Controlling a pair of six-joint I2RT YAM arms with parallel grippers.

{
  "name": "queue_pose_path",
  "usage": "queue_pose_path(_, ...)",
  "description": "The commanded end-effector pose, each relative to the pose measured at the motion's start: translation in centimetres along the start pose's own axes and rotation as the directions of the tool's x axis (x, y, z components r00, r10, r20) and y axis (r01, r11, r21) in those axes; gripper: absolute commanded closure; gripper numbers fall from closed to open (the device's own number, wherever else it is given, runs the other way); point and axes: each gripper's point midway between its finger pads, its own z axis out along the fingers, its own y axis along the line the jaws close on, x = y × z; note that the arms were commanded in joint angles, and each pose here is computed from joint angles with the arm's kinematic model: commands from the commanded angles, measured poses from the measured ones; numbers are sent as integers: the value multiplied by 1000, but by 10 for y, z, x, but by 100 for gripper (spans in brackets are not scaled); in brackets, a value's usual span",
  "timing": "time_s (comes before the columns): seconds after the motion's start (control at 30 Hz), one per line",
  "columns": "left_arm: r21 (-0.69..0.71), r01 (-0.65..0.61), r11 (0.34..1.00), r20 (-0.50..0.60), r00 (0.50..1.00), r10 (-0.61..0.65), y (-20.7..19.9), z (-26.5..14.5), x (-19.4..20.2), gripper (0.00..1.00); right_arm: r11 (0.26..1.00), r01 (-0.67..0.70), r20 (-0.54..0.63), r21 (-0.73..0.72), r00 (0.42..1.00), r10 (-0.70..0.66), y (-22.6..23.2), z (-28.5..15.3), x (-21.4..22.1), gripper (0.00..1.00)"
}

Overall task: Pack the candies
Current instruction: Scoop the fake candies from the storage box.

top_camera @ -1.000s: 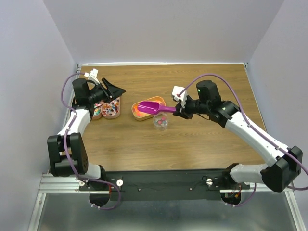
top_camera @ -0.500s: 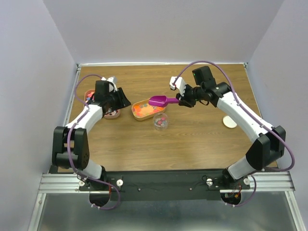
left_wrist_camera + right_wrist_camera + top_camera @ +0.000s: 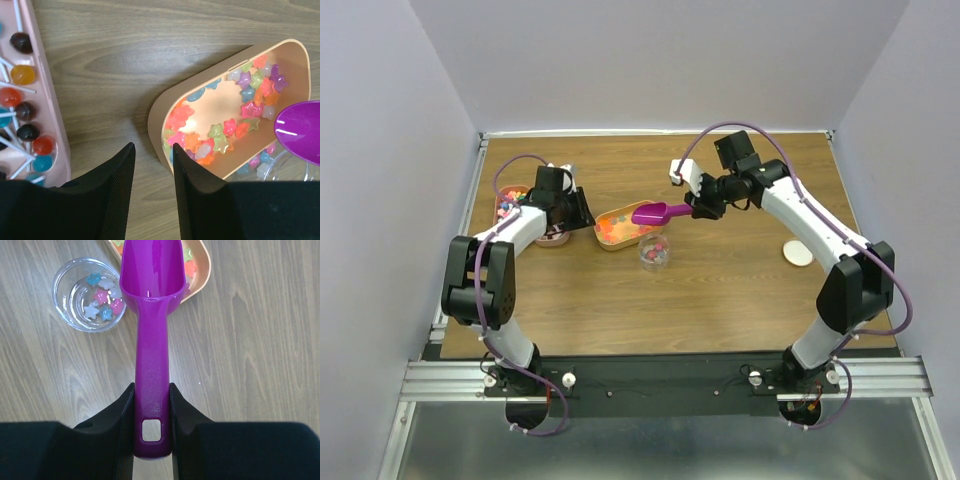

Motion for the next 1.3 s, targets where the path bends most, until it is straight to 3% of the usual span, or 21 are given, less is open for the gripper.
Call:
queue_pose_path(0.0, -16, -50, 999, -11, 999, 49, -4, 9, -7, 60, 999, 7, 16, -52, 1000, -6, 2, 7, -2, 99)
queue_pose_path(0.3, -1, -117, 993, -50, 992, 117, -9, 29, -16, 66, 999, 5, 11, -49, 1000, -5, -2, 9, 0, 99)
queue_pose_path(0.6, 28, -266, 963, -79, 960, 268, -21, 48, -26, 69, 998, -8, -9, -54, 1000, 7, -3, 15, 7, 99)
queue_pose_path(0.7, -40, -210, 977, -54, 977, 208, -17, 38, -29, 65, 998, -10, -10, -55, 1000, 10, -2, 15, 7, 99)
queue_pose_path(0.77, -105, -178, 978, 26, 983, 181, -16, 19, -47, 56, 998, -11, 0, -59, 1000, 11, -1, 14, 6, 99)
queue_pose_path(0.93, -169, -37, 985, 112, 992, 56, -13, -12, -46, 51, 997, -11, 12, -74, 1000, 11, 0, 17, 4, 99)
queue_pose_path(1.27, -194, -56, 979, 12, 998, 60, -14, 10, 2, 57, 997, -14, 0, -79, 1000, 14, -2, 22, 8, 99)
